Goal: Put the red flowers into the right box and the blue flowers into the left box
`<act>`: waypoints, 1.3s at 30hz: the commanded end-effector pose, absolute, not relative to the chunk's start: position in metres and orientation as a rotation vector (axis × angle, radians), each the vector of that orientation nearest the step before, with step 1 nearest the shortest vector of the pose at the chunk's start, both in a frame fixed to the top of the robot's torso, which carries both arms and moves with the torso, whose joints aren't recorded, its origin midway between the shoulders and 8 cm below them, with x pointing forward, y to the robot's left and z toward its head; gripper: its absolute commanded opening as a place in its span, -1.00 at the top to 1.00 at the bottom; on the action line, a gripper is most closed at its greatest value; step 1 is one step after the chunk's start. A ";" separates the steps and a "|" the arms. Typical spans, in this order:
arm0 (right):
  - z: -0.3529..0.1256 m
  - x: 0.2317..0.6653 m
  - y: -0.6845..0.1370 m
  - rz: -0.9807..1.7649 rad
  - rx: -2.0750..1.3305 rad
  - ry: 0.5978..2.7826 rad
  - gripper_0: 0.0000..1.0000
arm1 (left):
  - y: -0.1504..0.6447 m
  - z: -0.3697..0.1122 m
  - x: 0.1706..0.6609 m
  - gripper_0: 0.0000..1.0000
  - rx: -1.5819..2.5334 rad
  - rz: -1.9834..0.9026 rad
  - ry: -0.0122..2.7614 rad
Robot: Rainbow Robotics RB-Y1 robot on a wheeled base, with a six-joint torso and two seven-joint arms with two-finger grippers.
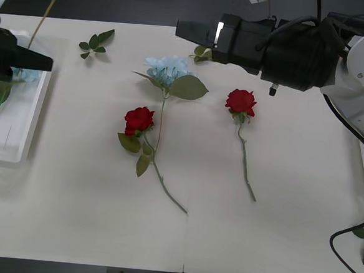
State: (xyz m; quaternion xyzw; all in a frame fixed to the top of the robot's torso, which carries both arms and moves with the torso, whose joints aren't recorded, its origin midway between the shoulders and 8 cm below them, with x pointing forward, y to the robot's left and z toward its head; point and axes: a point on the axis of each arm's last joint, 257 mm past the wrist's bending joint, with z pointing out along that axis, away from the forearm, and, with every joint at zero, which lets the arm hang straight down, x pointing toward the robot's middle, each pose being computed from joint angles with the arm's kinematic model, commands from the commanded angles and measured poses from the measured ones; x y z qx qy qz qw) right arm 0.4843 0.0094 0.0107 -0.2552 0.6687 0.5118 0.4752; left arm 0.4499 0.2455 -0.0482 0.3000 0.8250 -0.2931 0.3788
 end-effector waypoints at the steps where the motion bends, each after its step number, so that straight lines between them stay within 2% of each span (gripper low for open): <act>1: -0.006 0.485 -0.019 1.052 -0.795 1.697 -0.98 | 0.322 -0.049 0.448 1.00 0.631 -0.513 2.246; 6: -0.050 0.480 -0.050 0.896 -0.932 1.853 -0.98 | 0.403 -0.054 0.445 1.00 0.470 -0.239 2.365; 12: -0.090 0.477 -0.088 0.770 -0.940 2.097 -0.98 | 0.480 -0.060 0.442 1.00 0.258 -0.038 2.438; 19: -0.129 0.474 -0.143 0.575 -0.763 2.448 -0.94 | 0.548 -0.083 0.445 1.00 0.095 0.169 2.521; 25: -0.147 0.475 -0.179 0.411 -0.553 2.625 -0.92 | 0.579 -0.118 0.454 1.00 0.050 0.286 2.580; 31: -0.164 0.484 -0.196 0.281 -0.307 2.701 -0.92 | 0.596 -0.156 0.454 1.00 0.013 0.332 2.641; 39: -0.178 0.509 -0.197 0.161 -0.190 2.668 -0.92 | 0.617 -0.206 0.440 1.00 -0.035 0.379 2.730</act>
